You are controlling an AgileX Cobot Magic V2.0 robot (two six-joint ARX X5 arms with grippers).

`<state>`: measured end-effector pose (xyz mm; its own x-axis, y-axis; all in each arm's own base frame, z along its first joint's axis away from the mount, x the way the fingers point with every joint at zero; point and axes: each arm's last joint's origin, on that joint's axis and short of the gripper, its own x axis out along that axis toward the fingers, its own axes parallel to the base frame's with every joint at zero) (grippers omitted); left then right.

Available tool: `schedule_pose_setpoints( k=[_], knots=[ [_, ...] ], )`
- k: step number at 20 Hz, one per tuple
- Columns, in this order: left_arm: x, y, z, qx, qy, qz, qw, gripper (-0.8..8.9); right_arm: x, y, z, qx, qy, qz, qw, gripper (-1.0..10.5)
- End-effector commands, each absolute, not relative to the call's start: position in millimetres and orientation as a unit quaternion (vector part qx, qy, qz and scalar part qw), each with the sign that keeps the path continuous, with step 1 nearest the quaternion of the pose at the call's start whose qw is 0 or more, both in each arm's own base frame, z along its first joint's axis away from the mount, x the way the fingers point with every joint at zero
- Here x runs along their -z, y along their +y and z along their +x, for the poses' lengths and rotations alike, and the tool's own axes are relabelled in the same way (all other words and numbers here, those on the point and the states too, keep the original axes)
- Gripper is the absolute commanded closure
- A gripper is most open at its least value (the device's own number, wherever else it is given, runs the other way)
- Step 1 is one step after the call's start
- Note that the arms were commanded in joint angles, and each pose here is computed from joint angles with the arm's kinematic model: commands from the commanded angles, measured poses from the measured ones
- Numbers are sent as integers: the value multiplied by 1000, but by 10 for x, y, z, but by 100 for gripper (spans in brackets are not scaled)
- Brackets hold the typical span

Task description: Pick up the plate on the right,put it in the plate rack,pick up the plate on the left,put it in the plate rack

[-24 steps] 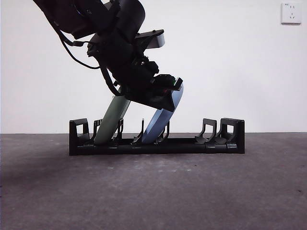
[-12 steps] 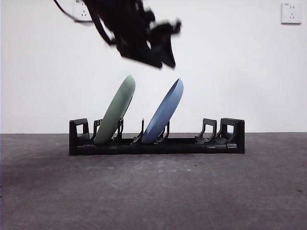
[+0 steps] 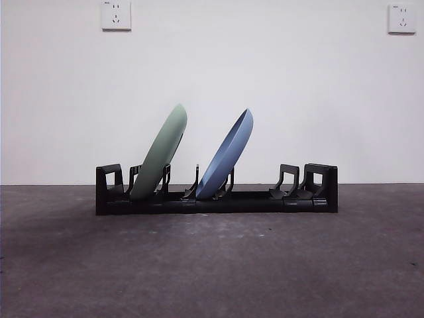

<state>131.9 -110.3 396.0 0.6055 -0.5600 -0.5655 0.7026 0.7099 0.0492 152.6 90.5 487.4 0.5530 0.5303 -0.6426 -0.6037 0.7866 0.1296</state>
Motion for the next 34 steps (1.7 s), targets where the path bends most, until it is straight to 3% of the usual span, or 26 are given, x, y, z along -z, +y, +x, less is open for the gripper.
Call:
schedule_pose_setpoints(
  k=[1,7,8,10,18,29,32,34],
  knots=[
    [-4038,-919,1093,358,250,122,891,625,-4629,942,1583,-323,397,-65,857,729],
    [-4132,-697,824,360,211,109,902,630,-4298,1001,1679,-323,455,-73,827,734],
    [-4132,-695,822,360,211,109,902,651,-4292,1003,1680,-324,456,-73,825,794],
    [-4126,-694,821,360,214,110,901,833,-4288,1004,1681,-328,455,-77,824,968],
    [-4110,-727,860,360,222,114,899,817,-4283,1004,1685,-323,457,-75,825,945],
    [-4047,-857,1020,357,250,123,891,817,-4278,963,1712,-252,451,-114,849,945],
    [-4125,-891,1059,359,202,116,904,817,-4278,960,1714,-247,450,-117,850,945],
    [-4266,-821,1063,341,116,140,922,817,-4278,960,1715,-246,450,-118,850,945]
  ],
)
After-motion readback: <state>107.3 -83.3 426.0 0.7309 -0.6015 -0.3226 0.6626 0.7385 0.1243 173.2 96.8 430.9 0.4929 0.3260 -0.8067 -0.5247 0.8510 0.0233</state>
